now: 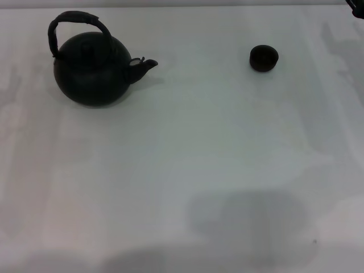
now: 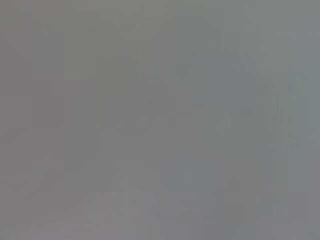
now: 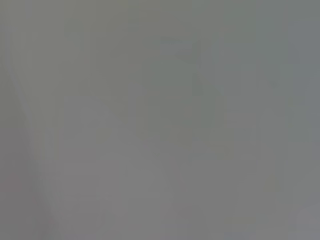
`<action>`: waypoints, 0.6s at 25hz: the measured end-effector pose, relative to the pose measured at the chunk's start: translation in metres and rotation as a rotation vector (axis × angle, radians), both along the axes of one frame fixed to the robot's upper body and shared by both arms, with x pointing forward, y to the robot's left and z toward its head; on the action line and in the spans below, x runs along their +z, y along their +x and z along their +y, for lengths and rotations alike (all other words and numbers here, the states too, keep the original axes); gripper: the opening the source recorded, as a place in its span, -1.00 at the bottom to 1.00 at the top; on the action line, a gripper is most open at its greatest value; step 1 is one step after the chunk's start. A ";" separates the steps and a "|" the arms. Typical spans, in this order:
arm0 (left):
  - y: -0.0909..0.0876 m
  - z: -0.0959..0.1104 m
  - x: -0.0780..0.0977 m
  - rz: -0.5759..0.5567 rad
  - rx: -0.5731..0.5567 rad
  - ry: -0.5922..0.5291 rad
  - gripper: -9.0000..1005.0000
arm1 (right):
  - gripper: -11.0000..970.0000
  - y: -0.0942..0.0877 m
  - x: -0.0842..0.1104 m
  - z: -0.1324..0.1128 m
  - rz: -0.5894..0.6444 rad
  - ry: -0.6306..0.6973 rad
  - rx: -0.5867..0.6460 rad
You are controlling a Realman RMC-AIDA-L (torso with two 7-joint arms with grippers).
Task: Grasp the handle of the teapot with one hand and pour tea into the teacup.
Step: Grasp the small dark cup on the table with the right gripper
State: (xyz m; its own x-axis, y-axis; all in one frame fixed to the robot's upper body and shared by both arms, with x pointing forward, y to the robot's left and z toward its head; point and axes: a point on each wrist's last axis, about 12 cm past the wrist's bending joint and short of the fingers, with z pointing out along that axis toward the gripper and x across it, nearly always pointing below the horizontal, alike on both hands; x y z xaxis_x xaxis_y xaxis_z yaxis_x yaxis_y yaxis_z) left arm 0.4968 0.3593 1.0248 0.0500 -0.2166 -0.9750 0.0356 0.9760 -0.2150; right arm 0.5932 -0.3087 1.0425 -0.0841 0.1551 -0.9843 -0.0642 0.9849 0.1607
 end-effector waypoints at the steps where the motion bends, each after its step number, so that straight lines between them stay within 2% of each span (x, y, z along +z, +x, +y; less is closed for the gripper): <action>1: 0.000 0.000 0.000 0.002 -0.007 -0.001 0.57 | 0.70 -0.001 -0.001 0.000 0.001 0.000 -0.001; 15: 0.006 -0.018 -0.004 -0.005 0.016 -0.030 0.56 | 0.70 -0.007 -0.008 0.002 0.033 0.025 -0.002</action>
